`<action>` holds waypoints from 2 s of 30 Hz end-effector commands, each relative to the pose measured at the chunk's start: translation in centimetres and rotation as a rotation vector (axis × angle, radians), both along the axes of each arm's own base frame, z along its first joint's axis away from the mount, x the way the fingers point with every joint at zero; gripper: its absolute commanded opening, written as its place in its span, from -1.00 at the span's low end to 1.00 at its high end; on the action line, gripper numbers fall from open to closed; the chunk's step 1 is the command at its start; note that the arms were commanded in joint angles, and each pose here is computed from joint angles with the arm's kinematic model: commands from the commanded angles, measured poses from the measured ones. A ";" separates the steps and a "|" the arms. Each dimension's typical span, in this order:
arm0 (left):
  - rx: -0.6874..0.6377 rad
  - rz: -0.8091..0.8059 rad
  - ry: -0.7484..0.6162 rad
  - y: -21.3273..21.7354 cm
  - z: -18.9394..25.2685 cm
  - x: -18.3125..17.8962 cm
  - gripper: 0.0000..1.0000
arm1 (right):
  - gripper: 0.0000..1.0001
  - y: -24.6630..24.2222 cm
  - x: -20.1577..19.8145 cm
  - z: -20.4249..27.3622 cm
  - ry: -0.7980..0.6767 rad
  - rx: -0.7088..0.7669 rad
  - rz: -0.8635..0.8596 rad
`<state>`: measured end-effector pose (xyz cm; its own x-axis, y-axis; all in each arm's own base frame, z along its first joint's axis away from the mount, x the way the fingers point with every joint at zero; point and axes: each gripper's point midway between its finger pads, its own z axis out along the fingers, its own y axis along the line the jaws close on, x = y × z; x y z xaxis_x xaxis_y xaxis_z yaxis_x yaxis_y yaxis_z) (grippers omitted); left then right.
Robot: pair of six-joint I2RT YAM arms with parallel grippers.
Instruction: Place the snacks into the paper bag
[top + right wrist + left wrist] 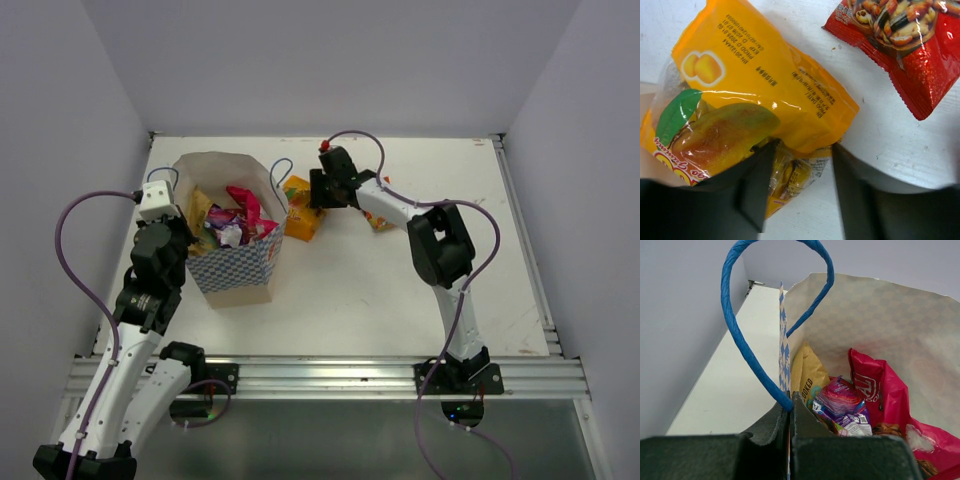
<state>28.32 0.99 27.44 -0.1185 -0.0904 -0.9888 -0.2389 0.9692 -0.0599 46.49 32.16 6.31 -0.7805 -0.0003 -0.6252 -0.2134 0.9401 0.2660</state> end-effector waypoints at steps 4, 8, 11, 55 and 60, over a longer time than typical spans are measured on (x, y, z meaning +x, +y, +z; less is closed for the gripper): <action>0.001 -0.028 -0.031 -0.5 0.4 0.2 -1.00 | 0.29 -0.3 0.3 -1.0 0.006 -0.018 0.001; 0.002 -0.028 -0.030 -0.5 0.3 0.2 -1.00 | 0.07 0.2 0.6 -1.9 0.022 -0.016 0.022; 0.002 -0.029 -0.032 -0.5 0.4 0.2 -1.00 | -0.25 0.4 0.6 -2.8 0.028 0.003 0.026; -0.004 -0.064 -0.039 -1.1 0.5 0.1 -1.00 | -1.00 -10.5 -9.8 41.6 -0.813 0.208 -0.018; -0.003 -0.068 -0.042 -1.1 0.5 0.1 -1.00 | -1.00 -8.5 -11.0 47.7 -0.899 0.354 0.057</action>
